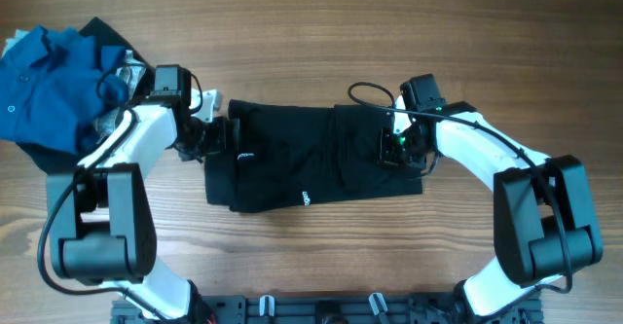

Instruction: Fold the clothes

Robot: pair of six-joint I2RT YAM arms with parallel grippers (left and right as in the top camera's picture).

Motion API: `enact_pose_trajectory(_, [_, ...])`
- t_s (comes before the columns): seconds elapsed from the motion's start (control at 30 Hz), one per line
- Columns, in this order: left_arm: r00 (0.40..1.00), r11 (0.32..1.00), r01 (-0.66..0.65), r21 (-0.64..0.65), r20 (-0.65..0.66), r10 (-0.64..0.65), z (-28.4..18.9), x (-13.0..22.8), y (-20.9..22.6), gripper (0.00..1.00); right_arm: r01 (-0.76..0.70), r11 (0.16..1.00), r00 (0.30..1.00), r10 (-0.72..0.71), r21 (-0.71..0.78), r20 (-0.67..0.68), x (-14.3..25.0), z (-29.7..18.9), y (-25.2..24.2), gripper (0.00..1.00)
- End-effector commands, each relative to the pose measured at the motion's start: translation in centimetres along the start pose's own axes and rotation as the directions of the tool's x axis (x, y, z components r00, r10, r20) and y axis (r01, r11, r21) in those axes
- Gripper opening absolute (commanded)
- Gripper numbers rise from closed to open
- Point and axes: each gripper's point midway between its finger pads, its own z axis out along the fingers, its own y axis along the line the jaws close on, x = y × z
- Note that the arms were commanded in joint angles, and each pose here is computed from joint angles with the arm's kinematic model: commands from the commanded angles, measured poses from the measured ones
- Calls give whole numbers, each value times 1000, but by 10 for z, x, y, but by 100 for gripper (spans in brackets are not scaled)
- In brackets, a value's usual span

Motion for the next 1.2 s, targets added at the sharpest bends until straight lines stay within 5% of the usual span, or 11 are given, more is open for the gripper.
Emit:
enact_pose_trajectory(0.0, [987,987,-65,148,-136,85,38,32,-16,85,-25,999,999,27,34,-45,8,19,-11,4])
enact_pose_trajectory(0.13, [975,983,-97,155,-182,125,51,43,-21,72,-25,999,999,27,34,-45,8,19,-11,4])
enact_pose_trajectory(0.27, [966,978,-131,161,-201,163,55,49,-31,46,-25,999,999,27,34,-45,8,19,-11,4])
enact_pose_trajectory(0.4, [963,980,-121,160,-219,155,54,54,-31,4,-25,999,999,27,34,-45,8,19,-11,4])
enact_pose_trajectory(0.6, [977,991,-3,137,-212,32,4,32,-34,4,-15,999,998,18,40,-62,13,15,-11,4])
enact_pose_trajectory(0.83, [999,987,-30,158,-9,32,-79,-23,-98,4,-12,993,999,8,115,35,2,-37,-17,4])
enact_pose_trajectory(1.17, [994,973,-108,204,27,104,-62,-14,-184,4,-137,962,990,138,235,12,10,-17,-68,5])
